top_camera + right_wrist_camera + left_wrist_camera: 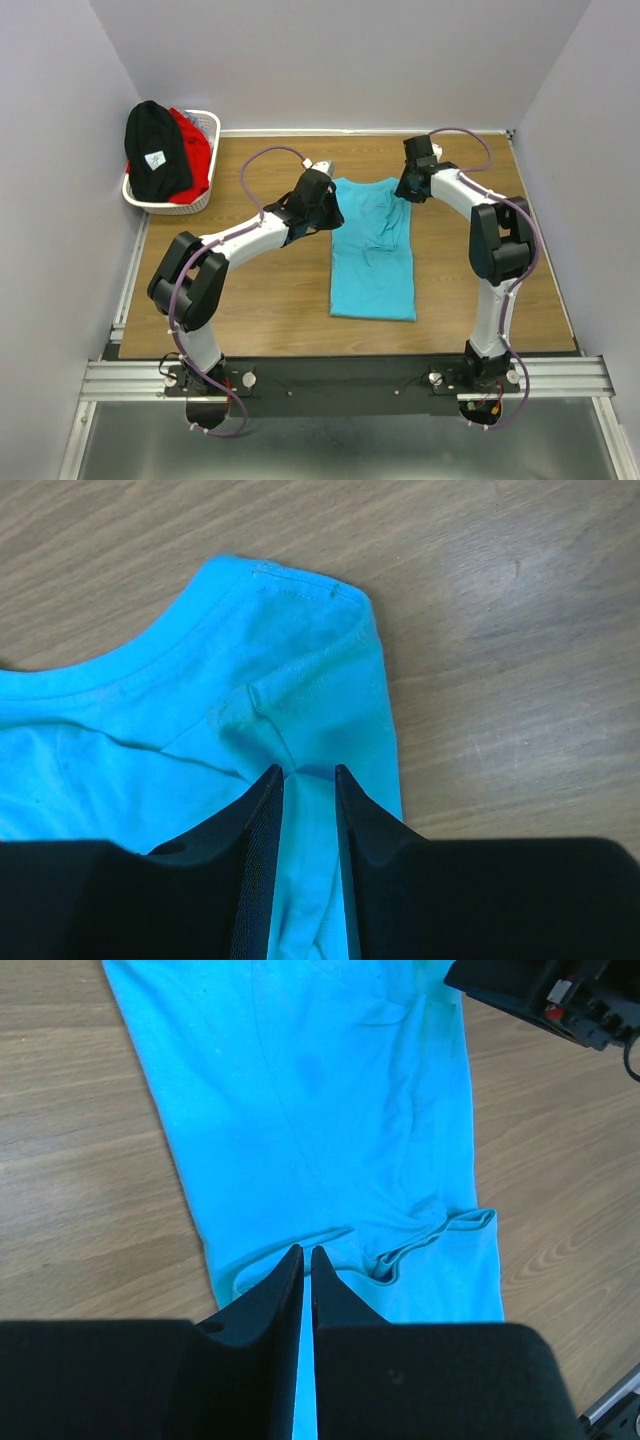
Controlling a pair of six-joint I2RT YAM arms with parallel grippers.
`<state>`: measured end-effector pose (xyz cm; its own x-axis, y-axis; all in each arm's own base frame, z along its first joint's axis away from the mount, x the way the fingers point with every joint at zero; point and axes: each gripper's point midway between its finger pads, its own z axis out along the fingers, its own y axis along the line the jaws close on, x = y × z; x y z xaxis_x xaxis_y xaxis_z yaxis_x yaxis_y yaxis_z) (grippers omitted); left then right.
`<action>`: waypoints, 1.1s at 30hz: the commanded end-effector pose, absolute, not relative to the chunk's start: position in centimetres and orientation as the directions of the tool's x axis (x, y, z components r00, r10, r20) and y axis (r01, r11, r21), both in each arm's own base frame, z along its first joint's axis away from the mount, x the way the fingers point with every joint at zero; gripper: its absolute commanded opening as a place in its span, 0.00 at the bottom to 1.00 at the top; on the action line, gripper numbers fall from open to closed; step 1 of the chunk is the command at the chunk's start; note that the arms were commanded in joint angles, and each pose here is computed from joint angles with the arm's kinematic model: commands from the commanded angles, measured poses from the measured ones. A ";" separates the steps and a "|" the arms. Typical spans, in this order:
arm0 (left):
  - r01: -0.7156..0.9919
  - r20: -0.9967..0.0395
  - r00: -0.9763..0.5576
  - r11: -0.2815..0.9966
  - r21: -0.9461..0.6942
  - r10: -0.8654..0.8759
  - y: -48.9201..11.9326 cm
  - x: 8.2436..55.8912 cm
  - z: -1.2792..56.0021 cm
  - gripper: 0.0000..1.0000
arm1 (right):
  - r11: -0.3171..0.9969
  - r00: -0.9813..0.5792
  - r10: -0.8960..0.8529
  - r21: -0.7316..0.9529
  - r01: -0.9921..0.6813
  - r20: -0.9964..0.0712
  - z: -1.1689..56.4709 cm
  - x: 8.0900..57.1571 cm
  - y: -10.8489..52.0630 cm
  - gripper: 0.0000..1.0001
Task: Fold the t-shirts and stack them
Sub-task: Fold the tshirt
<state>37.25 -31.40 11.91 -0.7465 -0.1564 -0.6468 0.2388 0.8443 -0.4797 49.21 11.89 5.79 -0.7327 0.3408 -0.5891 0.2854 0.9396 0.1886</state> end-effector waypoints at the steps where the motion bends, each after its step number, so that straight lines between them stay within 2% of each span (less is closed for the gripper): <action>1: 0.273 -0.676 -0.718 0.826 -0.493 -0.166 -31.2 37.4 14.3 0.14 | 0.948 -0.733 0.319 0.202 0.247 -0.601 5.8 50.5 12.5 0.35; 16: 0.268 -0.674 -0.720 0.831 -0.488 -0.164 -30.6 37.0 14.1 0.14 | 0.951 -0.756 0.302 0.124 0.284 -0.581 3.0 49.3 11.1 0.35; 33: 0.263 -0.670 -0.726 0.836 -0.482 -0.158 -30.6 36.9 13.5 0.14 | 0.950 -0.768 0.309 0.143 0.278 -0.561 2.3 48.8 11.5 0.32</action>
<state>37.14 -30.86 12.74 -0.7358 -0.1617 -0.6576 0.2448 0.8419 -0.4809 49.18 11.78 4.11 -0.7542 0.3138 -0.5769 0.2724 0.9488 0.1600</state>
